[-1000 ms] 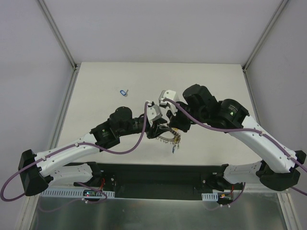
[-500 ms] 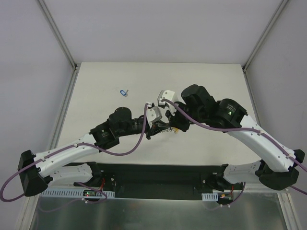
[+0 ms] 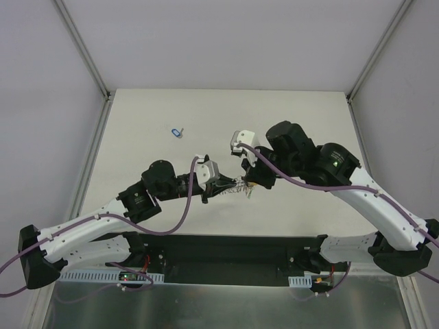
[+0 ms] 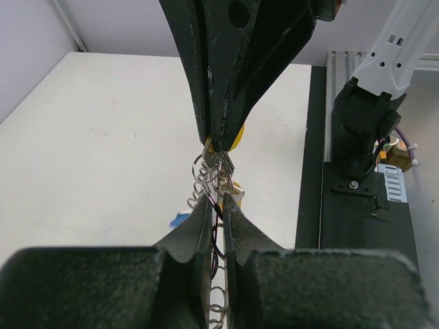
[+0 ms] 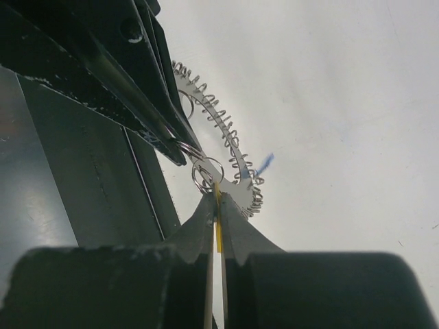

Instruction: Put the keys on the keyring

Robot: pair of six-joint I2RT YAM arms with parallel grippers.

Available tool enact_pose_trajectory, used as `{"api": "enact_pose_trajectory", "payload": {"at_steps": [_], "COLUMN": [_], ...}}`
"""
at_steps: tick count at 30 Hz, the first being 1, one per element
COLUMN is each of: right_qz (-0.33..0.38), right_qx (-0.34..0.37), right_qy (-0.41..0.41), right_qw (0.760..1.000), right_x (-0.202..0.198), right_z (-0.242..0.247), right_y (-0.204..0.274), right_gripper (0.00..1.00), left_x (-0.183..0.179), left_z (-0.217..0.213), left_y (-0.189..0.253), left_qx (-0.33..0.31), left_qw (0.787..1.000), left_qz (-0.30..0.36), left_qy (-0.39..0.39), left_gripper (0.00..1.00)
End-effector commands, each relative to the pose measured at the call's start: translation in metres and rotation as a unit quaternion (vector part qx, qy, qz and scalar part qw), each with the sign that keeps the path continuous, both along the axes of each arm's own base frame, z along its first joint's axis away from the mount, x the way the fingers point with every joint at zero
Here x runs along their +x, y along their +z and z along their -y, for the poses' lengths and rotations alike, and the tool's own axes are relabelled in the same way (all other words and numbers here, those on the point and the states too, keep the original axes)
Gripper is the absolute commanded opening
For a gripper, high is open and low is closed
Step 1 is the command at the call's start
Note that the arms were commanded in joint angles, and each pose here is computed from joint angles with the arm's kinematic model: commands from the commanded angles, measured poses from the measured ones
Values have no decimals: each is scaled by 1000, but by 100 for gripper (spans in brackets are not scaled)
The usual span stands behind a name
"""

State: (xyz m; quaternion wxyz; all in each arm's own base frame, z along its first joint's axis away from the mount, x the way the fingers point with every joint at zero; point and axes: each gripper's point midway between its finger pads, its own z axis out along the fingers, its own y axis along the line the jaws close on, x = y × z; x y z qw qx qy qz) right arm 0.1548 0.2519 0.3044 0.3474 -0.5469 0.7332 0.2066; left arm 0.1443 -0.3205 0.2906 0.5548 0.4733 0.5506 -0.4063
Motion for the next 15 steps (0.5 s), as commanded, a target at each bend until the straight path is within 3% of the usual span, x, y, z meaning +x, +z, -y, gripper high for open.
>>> {"api": "enact_pose_trajectory", "payload": {"at_steps": [1,15], "right_qz": [25,4], "right_qx": [-32,-73], "right_qy": [-14,19], "right_qw": [999,997], "right_x": [4,-8], "right_z": [29,38], "right_y": [-3,-23], "right_gripper": [1,1], "left_x": [-9,-16], "left_z": [-9,-21], "left_y": [21,39], "left_qx": [-36,-91], "left_qw": [999,994], "left_qz": [35,68], "left_qy": [-11,-6], "left_gripper": [0,0]}}
